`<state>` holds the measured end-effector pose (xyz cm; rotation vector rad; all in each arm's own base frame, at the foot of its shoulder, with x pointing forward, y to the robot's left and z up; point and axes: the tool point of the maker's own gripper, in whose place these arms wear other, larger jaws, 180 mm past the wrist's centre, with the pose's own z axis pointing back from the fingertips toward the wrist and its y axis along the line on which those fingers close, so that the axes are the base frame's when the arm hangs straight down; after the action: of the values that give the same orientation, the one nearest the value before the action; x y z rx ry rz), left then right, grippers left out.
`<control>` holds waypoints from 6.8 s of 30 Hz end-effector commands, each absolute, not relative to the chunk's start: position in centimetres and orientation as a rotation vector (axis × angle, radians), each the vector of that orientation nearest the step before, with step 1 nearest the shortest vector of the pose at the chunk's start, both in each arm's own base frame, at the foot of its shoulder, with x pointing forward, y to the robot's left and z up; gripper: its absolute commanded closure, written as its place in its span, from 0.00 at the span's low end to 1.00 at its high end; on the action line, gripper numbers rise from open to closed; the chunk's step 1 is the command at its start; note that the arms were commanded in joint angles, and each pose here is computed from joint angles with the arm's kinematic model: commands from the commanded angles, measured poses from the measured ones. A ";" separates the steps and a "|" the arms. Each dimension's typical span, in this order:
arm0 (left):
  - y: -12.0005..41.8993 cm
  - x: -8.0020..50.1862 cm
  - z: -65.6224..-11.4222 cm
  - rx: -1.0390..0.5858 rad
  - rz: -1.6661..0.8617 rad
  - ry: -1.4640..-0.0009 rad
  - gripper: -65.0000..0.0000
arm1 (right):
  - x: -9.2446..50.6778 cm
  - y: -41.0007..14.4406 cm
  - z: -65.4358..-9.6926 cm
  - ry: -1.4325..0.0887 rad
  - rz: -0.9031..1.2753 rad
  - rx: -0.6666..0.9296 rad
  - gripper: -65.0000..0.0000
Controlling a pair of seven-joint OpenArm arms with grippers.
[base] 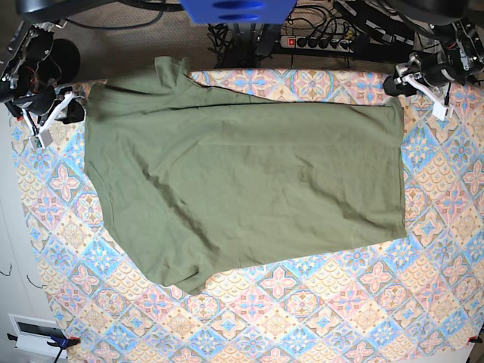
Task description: Layout the t-shirt on the table in an organized manner, then fold the t-shirt properly
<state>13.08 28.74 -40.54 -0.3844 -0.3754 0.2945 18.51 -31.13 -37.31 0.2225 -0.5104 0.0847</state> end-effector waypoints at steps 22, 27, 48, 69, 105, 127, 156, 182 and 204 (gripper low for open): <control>29.4 17.7 -39.2 -0.311 0.205 -0.460 0.38 | 19.4 -31.6 -35.9 -0.554 0.105 0.205 0.81; 29.7 18.0 -39.0 -0.301 0.200 -0.466 0.38 | 19.5 -31.6 -35.9 -0.556 0.106 0.205 0.81; 28.2 19.7 -40.8 -0.191 0.052 -0.414 0.39 | 19.4 -31.6 -35.9 -0.554 0.105 0.205 0.81; 27.2 18.5 -35.6 -0.240 -0.055 -0.475 1.00 | 18.3 -31.5 -36.7 -0.519 0.105 0.208 0.80; 26.7 19.6 -33.2 -0.375 0.057 -0.611 1.00 | 13.9 -25.6 -41.9 -0.287 0.248 0.295 0.46; 26.6 19.7 -32.9 -0.379 0.048 -0.618 1.00 | 16.4 -28.7 -37.4 -0.515 0.083 0.338 0.98; 25.1 18.2 -28.8 -0.588 0.111 -0.736 1.00 | 23.7 -29.2 -34.4 -0.696 0.072 0.357 0.98; 27.6 24.5 -34.3 -0.660 0.436 -0.801 1.00 | 30.4 -30.7 -32.8 -0.799 -0.006 0.394 0.98; 21.9 21.7 -32.5 -0.574 0.044 -0.665 1.00 | 26.8 -36.3 -29.6 -0.893 -0.108 0.289 0.98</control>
<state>21.01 21.40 -33.45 -0.5830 -0.6284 0.0512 26.11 -35.57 -31.27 0.3112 -0.8435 -0.1263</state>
